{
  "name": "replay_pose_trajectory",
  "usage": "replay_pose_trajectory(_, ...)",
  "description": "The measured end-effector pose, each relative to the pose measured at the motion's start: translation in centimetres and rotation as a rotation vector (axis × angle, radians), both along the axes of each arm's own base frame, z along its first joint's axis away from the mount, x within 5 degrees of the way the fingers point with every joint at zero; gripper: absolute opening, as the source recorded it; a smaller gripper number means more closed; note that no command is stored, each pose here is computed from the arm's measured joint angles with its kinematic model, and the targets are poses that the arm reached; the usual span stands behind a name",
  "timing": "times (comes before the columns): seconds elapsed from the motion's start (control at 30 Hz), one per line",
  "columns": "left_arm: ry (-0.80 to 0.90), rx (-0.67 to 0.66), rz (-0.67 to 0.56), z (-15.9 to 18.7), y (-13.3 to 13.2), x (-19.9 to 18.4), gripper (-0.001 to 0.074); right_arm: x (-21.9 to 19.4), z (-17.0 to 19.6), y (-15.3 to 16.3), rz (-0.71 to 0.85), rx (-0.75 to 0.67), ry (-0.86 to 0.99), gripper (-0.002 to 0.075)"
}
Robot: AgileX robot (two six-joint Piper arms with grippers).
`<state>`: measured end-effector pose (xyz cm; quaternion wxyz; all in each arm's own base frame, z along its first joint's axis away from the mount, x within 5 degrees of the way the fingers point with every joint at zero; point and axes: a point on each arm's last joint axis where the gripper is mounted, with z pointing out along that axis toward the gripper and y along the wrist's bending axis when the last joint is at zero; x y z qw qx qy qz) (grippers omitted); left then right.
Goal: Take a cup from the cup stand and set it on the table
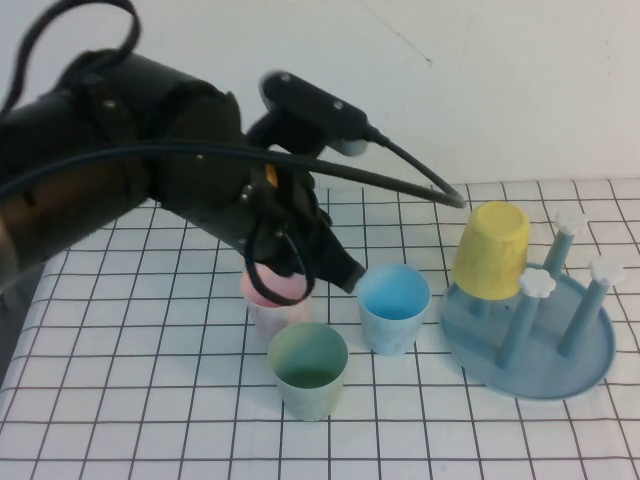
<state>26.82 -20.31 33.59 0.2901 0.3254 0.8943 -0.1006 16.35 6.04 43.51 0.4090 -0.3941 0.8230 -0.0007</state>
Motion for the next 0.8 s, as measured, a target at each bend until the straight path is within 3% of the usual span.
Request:
replay_pose_trajectory(0.3, -0.272, -0.025, 0.139, 5.4, 5.0, -3.7, 0.0001, -4.2, -6.9, -1.7, -0.077, 0.042, -0.055, 0.0002)
replay_pose_trajectory(0.57, -0.452, -0.106, 0.195, 3.8, 9.5, -8.7, 0.0001, -6.8, -15.2, -2.6, -0.166, 0.141, -0.065, 0.0001)
replay_pose_trajectory(0.8, -0.493, -0.125, 0.26, 0.8, 12.1, -11.4, 0.0, -7.5, -17.7, -2.8, -0.2, 0.158, -0.008, 0.0001)
